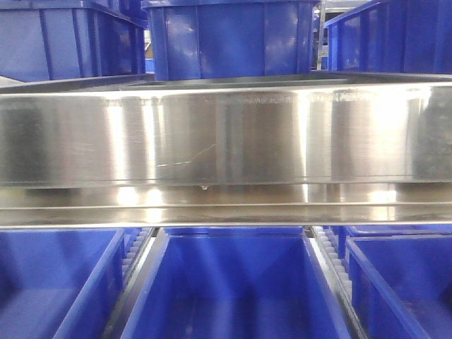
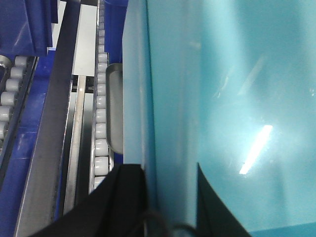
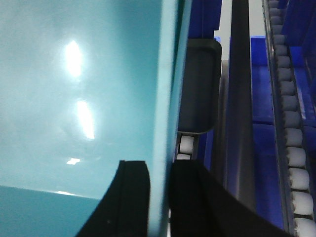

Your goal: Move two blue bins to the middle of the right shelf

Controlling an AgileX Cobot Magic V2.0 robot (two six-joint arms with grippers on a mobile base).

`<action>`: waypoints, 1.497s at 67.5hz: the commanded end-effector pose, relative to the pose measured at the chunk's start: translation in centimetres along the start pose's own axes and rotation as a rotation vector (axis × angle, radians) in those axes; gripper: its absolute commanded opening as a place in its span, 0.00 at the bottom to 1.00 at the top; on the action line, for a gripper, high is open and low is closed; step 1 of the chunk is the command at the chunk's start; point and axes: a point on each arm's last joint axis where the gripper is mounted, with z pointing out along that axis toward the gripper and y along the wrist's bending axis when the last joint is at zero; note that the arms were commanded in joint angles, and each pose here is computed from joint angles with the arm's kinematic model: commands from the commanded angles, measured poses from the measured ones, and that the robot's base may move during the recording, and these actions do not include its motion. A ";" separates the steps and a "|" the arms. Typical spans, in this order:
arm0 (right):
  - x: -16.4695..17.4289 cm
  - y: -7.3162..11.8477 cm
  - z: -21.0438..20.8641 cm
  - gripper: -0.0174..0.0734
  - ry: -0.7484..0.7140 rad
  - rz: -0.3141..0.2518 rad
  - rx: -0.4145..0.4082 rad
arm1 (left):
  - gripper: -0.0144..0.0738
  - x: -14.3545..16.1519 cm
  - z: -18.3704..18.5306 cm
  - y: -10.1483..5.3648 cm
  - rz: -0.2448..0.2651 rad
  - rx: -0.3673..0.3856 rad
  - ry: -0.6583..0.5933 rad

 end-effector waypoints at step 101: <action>-0.8 0.4 -1.3 0.01 -0.098 0.000 -0.054 | 0.04 -1.3 0.9 -0.8 -0.001 0.058 -0.122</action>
